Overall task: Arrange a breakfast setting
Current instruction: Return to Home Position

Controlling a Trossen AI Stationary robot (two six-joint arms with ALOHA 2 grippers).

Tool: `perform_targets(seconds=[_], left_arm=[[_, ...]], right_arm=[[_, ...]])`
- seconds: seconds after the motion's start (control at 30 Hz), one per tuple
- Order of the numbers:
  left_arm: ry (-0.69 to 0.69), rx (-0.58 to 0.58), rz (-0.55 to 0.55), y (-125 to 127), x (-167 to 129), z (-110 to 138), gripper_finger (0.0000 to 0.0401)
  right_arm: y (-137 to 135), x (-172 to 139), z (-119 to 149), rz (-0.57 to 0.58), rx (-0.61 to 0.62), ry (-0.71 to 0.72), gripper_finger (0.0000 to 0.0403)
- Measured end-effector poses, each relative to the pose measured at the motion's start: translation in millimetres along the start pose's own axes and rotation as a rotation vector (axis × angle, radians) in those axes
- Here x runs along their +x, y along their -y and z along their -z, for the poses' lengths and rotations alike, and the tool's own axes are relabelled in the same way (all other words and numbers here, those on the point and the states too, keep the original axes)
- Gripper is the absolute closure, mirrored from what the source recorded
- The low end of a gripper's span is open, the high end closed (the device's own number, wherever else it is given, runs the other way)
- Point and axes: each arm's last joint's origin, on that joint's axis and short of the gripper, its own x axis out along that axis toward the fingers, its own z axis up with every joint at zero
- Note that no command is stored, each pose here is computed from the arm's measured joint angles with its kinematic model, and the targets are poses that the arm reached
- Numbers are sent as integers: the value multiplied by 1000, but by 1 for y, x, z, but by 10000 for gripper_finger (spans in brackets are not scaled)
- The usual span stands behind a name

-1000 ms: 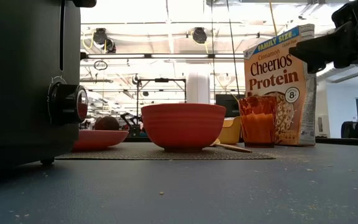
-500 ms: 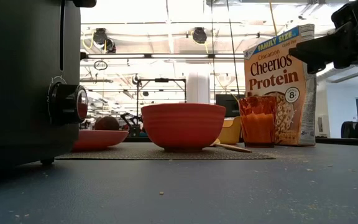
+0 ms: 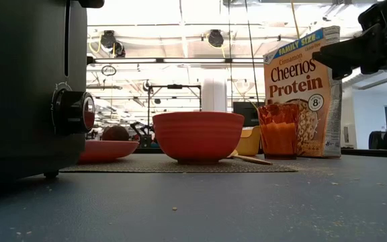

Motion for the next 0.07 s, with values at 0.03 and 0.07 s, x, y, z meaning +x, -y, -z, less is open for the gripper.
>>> perform_targets(seconds=[0.03,0.07], left_arm=[[0,0,0,0,0,0,22],[0,1,0,0,0,0,22]], right_arm=[[0,0,0,0,0,0,282],[0,0,0,0,0,0,282]])
